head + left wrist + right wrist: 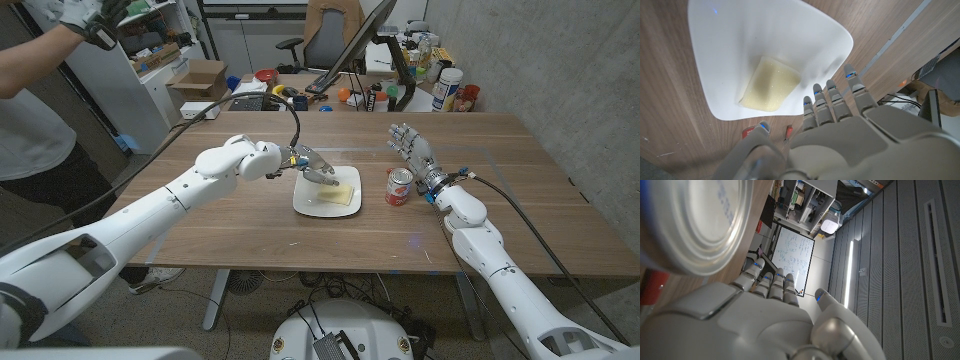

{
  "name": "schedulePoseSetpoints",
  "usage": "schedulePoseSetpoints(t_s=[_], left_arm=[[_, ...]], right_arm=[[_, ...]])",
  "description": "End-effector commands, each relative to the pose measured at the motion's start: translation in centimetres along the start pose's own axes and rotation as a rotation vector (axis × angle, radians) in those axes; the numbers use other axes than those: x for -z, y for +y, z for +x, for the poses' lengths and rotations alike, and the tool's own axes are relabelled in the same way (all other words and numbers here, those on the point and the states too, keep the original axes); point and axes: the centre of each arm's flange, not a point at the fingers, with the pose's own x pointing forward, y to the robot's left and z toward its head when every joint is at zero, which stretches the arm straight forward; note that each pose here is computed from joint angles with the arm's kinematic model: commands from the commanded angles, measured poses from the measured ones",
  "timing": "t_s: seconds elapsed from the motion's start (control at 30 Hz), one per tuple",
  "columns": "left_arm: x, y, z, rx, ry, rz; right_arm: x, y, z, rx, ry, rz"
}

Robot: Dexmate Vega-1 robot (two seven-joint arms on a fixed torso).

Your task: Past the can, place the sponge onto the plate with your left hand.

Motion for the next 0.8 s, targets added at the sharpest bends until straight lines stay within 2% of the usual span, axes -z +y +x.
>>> schedulePoseSetpoints(t_s=[0.03, 0.37, 0.63, 0.8], left_arm=[[0.4, 0.8, -0.8, -0.022, 0.025, 0.005], [0.8, 1.3, -1.5, -0.050, 0.021, -0.015], [1.3, 2.2, -2.7, -0.107, 0.045, -0.021], [1.5, 2.5, -3.1, -0.115, 0.058, -0.027]], right_arm=[[-0.1, 0.0, 0.0, -0.006, -0.004, -0.001], [-0.3, 0.2, 0.1, -0.012, -0.008, -0.002], [-0.4, 0.3, 0.1, -0.016, -0.011, -0.005], [-0.4, 0.3, 0.2, -0.017, -0.009, -0.007]])
